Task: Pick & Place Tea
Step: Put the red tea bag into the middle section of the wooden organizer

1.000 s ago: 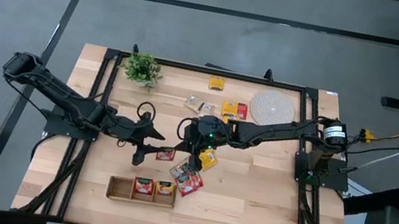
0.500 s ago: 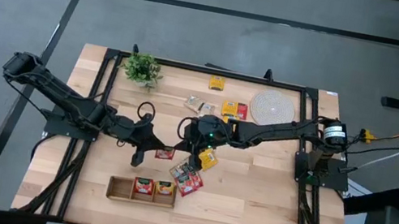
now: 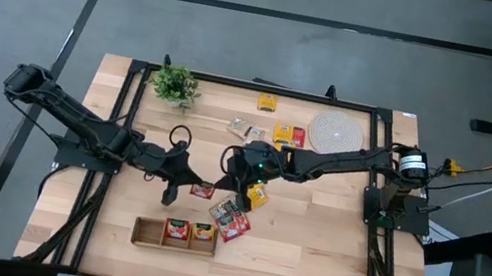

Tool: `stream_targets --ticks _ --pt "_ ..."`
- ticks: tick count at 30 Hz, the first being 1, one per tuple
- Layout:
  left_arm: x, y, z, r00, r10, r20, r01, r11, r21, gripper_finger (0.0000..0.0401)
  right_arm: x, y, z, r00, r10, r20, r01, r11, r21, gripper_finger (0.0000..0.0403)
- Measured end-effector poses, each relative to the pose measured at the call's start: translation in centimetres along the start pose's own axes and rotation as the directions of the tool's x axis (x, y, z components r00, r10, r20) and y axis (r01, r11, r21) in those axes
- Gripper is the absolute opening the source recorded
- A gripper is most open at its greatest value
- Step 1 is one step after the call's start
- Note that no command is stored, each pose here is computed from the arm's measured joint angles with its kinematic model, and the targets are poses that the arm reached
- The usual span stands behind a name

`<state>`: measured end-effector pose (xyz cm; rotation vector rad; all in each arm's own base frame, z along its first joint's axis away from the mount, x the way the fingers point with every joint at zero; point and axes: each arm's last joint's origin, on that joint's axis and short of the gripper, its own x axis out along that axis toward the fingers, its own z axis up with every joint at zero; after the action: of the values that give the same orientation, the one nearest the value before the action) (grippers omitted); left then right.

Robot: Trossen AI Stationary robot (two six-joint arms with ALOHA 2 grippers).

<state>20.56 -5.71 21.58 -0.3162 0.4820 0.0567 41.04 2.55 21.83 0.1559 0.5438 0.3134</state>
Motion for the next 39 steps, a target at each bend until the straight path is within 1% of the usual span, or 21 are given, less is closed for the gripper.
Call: stream_targets --ticks 3,5,7,10,16,18,21,25,27,29,32,34,37,39 --pt "-0.1 -0.6 -0.3 0.999 -0.03 -0.01 0.03 1.0 -0.006 0.0002 -0.6 0.1 -0.1 0.998 0.041 -0.045 -0.042 0.999 -0.003 0.0061" --pt "-0.3 -1.0 -0.4 0.999 -0.037 -0.007 0.037 0.999 -0.019 0.0003 -1.0 0.0 -0.1 0.997 0.042 -0.067 -0.042 0.999 0.01 0.0073" --pt "-0.4 -1.4 -0.6 0.999 -0.04 -0.002 0.04 0.999 -0.036 0.0002 -1.4 -0.3 -0.7 0.993 0.032 -0.116 -0.028 0.999 0.038 0.008" --pt "-0.7 -2.2 -1.0 0.998 -0.057 0.003 0.057 0.997 -0.057 0.0002 -1.8 -0.5 -1.1 0.985 0.02 -0.169 -0.01 0.998 0.061 0.0081" --pt "-1.6 -4.2 -1.6 0.993 -0.113 0.043 0.116 0.989 -0.088 0.0002 -2.0 -0.5 -1.8 0.971 0.001 -0.24 0.017 0.997 0.073 0.0074" --pt "-2.0 -5.0 -1.8 0.989 -0.126 0.073 0.133 0.987 -0.088 0.0002 -2.1 -0.5 -2.1 0.963 -0.001 -0.269 0.022 0.997 0.075 0.007" --pt "-2.7 -6.0 -2.4 0.986 -0.139 0.092 0.146 0.987 -0.071 0.0002 -2.5 -0.4 -2.7 0.96 0.0 -0.279 0.019 0.998 0.065 0.0065" --pt "-3.5 -7.1 -3.1 0.982 -0.155 0.104 0.164 0.983 -0.081 0.0002 -4.1 0.2 -3.5 0.97 0.008 -0.244 0.01 0.998 0.07 0.0059" --pt "-3.6 -7.5 -3.5 0.98 -0.173 0.096 0.181 0.981 -0.075 0.0002 -5.1 0.4 -4.0 0.982 0.001 -0.19 0.013 0.997 0.072 0.0057" --pt "-3.4 -8.0 -3.7 0.975 -0.202 0.091 0.209 0.975 -0.075 0.0002 -6.2 0.7 -4.2 0.994 0.001 -0.11 0.007 0.997 0.073 0.0056" --pt "-2.7 -8.4 -4.4 0.974 -0.218 0.065 0.222 0.972 -0.076 0.0002 -7.6 1.1 -5.4 1.0 0.003 -0.017 -0.001 0.996 0.09 0.0056" --pt "-2.1 -8.6 -4.9 0.977 -0.208 0.05 0.212 0.973 -0.087 0.0002 -8.4 1.3 -6.1 0.999 -0.025 0.041 0.02 0.993 0.113 0.0056" --pt "-1.3 -8.6 -5.7 0.984 -0.179 0.017 0.179 0.978 -0.11 0.0002 -9.5 1.4 -7.3 0.992 -0.077 0.095 0.063 0.987 0.146 0.0056" --pt "-0.9 -8.7 -6.3 0.987 -0.162 -0.001 0.161 0.98 -0.121 0.0002 -10.0 1.4 -8.1 0.99 -0.098 0.098 0.079 0.981 0.179 0.0056"
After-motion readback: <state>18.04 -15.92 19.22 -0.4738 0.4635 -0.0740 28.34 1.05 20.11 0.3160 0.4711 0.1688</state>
